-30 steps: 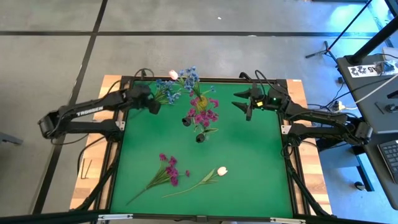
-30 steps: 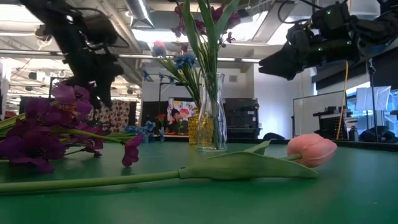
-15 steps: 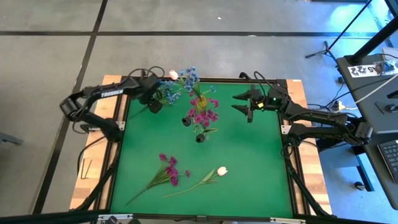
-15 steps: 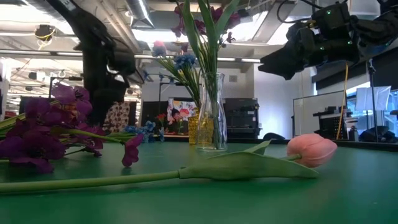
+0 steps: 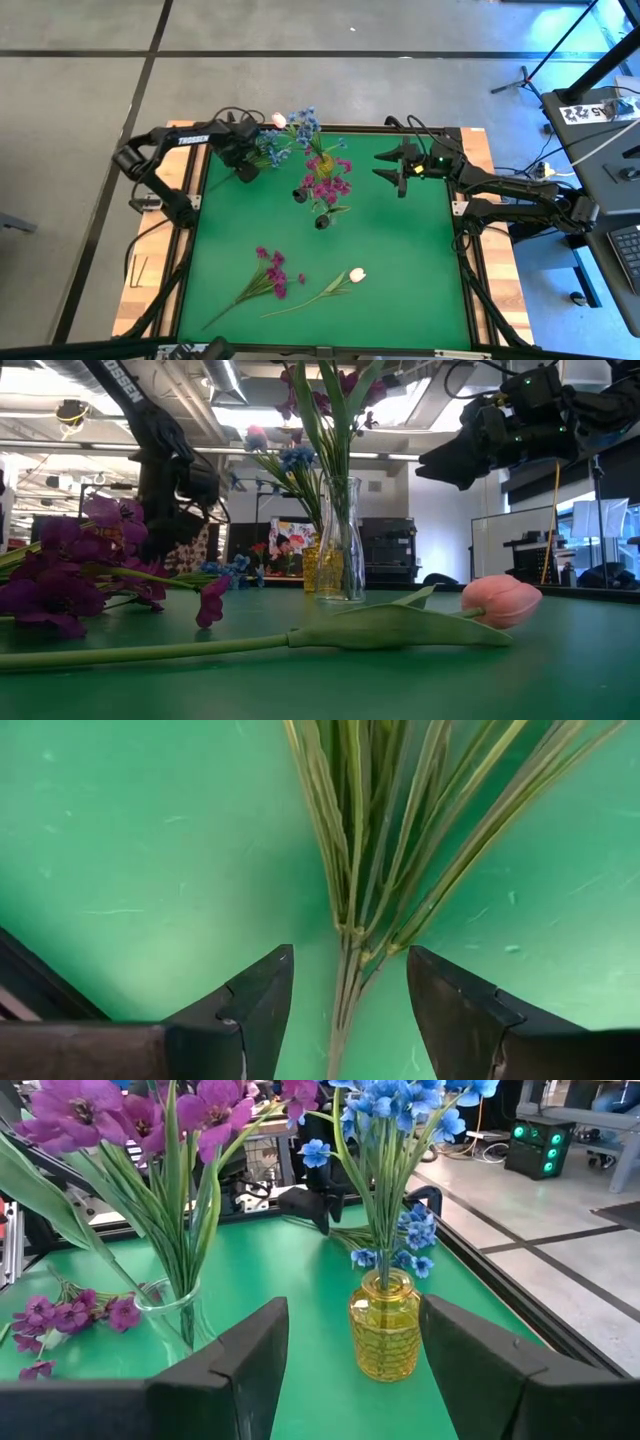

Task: Sort flowers into vase by color
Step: Put the blue flowers into the yellow vase

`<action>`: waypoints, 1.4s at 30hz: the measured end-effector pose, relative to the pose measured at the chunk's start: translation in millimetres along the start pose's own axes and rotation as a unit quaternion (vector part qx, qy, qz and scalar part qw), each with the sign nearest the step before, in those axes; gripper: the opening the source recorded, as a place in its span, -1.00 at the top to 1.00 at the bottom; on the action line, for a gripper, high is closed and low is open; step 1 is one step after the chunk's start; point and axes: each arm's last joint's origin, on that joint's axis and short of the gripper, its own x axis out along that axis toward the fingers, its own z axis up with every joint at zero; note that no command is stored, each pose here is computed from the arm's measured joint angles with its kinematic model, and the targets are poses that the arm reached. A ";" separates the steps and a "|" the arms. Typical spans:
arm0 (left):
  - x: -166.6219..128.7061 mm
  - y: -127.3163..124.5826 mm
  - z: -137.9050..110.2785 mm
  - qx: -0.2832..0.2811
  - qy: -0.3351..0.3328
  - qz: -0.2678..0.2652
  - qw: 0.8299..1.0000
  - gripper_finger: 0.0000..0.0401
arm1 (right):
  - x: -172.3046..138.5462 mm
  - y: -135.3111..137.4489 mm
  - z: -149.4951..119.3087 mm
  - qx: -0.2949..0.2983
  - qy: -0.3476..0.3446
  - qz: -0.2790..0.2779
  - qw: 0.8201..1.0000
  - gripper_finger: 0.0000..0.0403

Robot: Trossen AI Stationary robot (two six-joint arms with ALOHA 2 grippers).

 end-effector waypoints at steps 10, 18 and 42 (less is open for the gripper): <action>11.3 -1.5 2.9 0.007 0.025 0.003 1.000 0.05 | 0.0 0.0 0.1 0.000 0.000 0.000 1.000 -0.12; 12.6 -2.3 2.6 -0.002 0.028 -0.003 1.000 0.42 | 0.0 0.0 -0.1 0.000 0.000 0.000 1.000 -0.12; -66.8 7.3 -0.1 -0.114 -0.133 -0.005 0.985 0.99 | 0.0 0.1 -3.4 0.010 0.017 0.000 1.000 -0.12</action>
